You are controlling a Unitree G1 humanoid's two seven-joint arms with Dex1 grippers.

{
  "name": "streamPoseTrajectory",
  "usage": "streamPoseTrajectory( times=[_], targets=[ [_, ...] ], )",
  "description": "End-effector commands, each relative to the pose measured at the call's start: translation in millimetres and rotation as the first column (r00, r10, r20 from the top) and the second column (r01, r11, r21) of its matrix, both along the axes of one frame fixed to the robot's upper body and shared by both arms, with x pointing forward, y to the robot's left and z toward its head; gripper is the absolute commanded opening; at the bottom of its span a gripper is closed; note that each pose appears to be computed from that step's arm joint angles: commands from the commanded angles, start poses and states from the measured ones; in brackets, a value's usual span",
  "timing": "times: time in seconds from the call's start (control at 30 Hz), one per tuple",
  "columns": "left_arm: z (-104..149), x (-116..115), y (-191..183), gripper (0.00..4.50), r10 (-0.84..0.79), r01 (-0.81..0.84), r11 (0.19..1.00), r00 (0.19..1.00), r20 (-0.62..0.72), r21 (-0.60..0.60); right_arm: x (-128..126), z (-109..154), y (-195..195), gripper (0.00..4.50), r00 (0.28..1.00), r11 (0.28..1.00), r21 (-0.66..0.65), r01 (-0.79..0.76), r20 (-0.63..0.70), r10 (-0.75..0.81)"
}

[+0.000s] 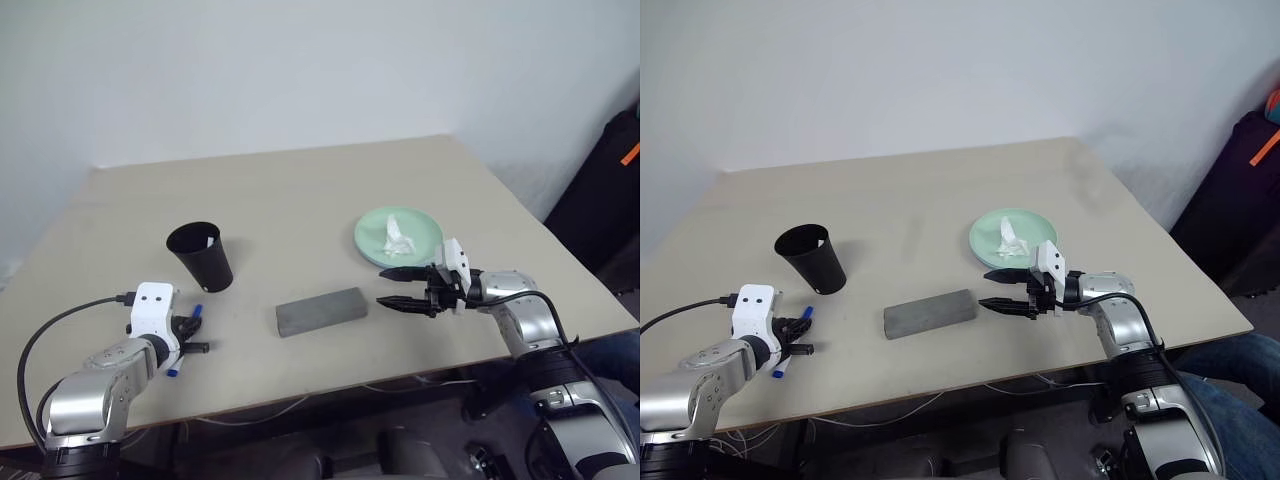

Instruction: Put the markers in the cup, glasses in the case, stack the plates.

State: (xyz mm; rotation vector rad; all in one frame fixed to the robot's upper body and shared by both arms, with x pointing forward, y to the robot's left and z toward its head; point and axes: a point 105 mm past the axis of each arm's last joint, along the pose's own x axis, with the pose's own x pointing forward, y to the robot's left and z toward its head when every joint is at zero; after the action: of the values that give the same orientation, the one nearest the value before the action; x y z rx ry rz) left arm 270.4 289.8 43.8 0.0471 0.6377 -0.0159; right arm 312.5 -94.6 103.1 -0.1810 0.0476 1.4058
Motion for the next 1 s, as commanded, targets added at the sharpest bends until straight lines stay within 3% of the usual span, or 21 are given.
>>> streamPoseTrajectory(
  times=[0.03, 0.17, 0.23, 0.3, 0.43, 0.5, 0.7, 0.83, 1.0],
  targets=[
    [10.3, 1.2, -20.9, 0.14, -0.134, 0.135, 0.991, 0.991, 0.027, -0.025, 4.7, 13.6, 0.4, 2.75, 0.998, 1.0, 0.004, -0.004, 0.062, 0.004],
    [17.4, 0.3, -54.4, 0.14, -0.334, 0.336, 0.942, 0.942, 0.042, -0.029, 5.9, 13.2, 0.5, 2.75, 0.998, 1.0, 0.001, -0.003, 0.064, 0.003],
    [31.2, 9.1, -71.4, 0.14, -0.406, 0.411, 0.911, 0.905, 0.13, -0.012, 6.8, 12.9, 1.3, 2.75, 0.998, 1.0, 0.0, -0.003, 0.065, 0.003],
    [59.5, 26.9, -82.0, 0.14, -0.436, 0.439, 0.896, 0.845, 0.309, 0.062, 7.6, 12.8, 1.8, 2.75, 0.998, 1.0, 0.0, -0.001, 0.068, 0.001],
    [103.6, 54.2, -87.8, 0.14, -0.379, 0.392, 0.914, 0.742, 0.553, 0.101, 8.8, 13.2, 1.9, 2.75, 0.997, 1.0, 0.0, 0.002, 0.073, -0.002],
    [129.1, 73.2, -79.4, 0.14, -0.326, 0.288, 0.942, 0.672, 0.665, 0.172, 9.6, 13.8, 2.0, 2.75, 0.997, 1.0, 0.001, 0.006, 0.079, -0.006],
    [173.5, 102.2, -51.1, 0.14, -0.221, 0.023, 0.97, 0.503, 0.836, 0.243, 10.8, 15.4, 0.8, 2.75, 0.996, 1.0, 0.006, 0.016, 0.089, -0.016],
    [183.3, 114.4, -41.2, 0.14, -0.215, -0.056, 0.962, 0.441, 0.871, 0.266, 11.1, 25.2, 2.2, 2.75, 0.995, 0.999, 0.051, 0.018, 0.094, -0.023],
    [176.8, 127.2, -36.3, 0.14, -0.212, -0.059, 0.963, 0.439, 0.873, 0.263, 5.2, 46.6, 6.7, 2.75, 0.997, 0.99, 0.143, -0.01, 0.076, -0.001]
  ],
)
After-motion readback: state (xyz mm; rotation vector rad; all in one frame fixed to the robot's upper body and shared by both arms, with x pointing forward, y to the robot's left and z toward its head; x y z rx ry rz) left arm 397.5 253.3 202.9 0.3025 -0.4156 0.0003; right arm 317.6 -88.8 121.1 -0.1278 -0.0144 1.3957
